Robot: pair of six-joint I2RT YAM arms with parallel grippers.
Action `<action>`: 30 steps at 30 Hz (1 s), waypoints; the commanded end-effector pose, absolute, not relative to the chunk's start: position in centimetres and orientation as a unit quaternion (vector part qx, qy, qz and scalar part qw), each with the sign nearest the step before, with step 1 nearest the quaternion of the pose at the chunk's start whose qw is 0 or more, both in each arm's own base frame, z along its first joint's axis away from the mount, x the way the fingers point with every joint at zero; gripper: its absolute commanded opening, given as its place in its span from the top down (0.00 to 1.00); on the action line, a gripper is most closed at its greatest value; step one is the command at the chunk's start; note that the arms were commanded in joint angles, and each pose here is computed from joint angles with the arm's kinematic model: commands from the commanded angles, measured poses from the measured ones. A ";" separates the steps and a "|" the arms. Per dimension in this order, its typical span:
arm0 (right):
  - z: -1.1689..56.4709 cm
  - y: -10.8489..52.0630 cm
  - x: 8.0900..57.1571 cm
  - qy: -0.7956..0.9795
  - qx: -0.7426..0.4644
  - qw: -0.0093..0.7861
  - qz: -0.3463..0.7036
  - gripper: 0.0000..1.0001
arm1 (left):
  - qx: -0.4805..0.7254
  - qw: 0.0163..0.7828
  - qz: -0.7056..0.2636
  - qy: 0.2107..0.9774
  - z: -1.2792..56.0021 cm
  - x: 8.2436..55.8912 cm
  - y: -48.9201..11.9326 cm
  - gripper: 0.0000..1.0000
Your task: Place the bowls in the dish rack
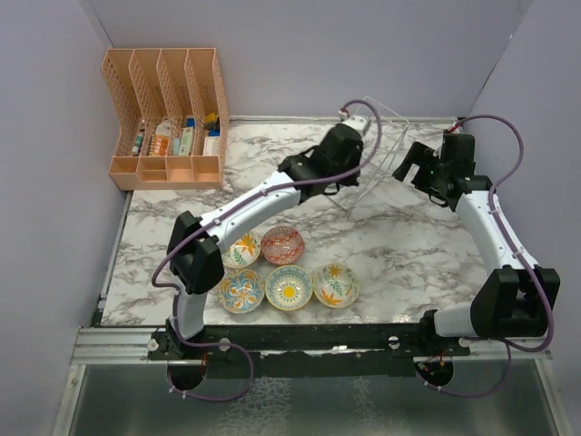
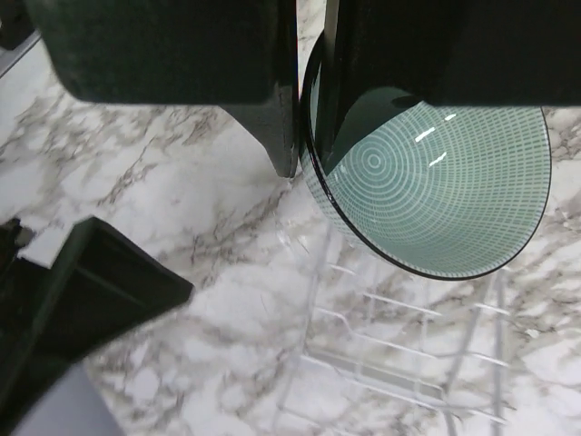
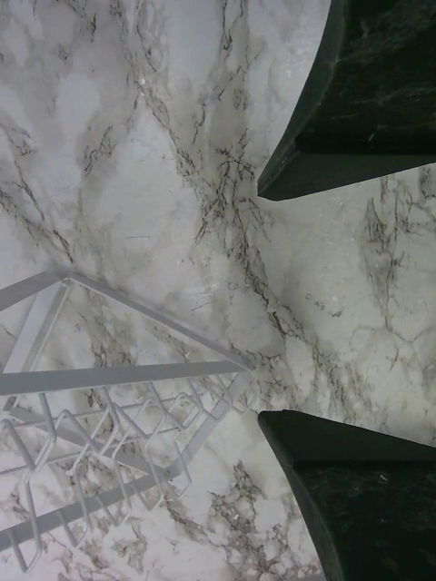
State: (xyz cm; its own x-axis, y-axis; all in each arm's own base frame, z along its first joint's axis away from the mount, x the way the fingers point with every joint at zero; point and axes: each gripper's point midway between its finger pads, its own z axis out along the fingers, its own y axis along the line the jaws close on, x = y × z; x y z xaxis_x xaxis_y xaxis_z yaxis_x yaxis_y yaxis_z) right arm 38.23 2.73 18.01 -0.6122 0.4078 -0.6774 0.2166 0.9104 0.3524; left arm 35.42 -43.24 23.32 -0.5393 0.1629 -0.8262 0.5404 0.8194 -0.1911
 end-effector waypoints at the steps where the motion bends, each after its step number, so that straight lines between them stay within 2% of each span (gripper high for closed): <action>1: 20.1 3.3 39.2 0.883 0.177 0.412 0.140 0.02 | 0.085 0.468 -0.321 0.819 30.0 39.2 -39.4 1.00; 5: 21.5 3.2 40.0 0.879 0.173 0.422 0.140 0.03 | 0.008 0.479 -0.385 0.789 31.6 41.3 -36.1 1.00; 10: 21.8 4.0 41.0 0.895 0.142 0.396 0.151 0.04 | -0.108 0.446 -0.502 0.733 30.5 42.3 -35.2 1.00; 12: 21.7 4.2 41.2 0.895 0.130 0.398 0.154 0.04 | -0.139 0.446 -0.521 0.714 29.8 42.5 -35.0 1.00; 17: 21.3 5.3 41.1 0.893 0.123 0.391 0.184 0.04 | -0.196 0.439 -0.585 0.653 32.3 43.4 -35.4 1.00; 23: 20.5 6.0 40.5 0.892 0.118 0.387 0.204 0.04 | -0.247 0.465 -0.627 0.575 34.4 43.7 -35.7 1.00; 30: 20.0 5.8 40.6 0.894 0.112 0.386 0.198 0.04 | -0.309 0.454 -0.678 0.489 33.5 44.4 -36.1 1.00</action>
State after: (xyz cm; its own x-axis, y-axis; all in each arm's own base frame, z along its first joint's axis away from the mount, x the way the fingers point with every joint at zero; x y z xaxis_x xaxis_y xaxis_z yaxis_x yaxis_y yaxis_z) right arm 39.95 5.80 18.74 -0.7013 0.3675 -0.6108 0.0868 0.8945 0.4386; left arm 43.82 -36.95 30.55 -0.4725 -0.8526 -0.2230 0.2342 0.1224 -0.9645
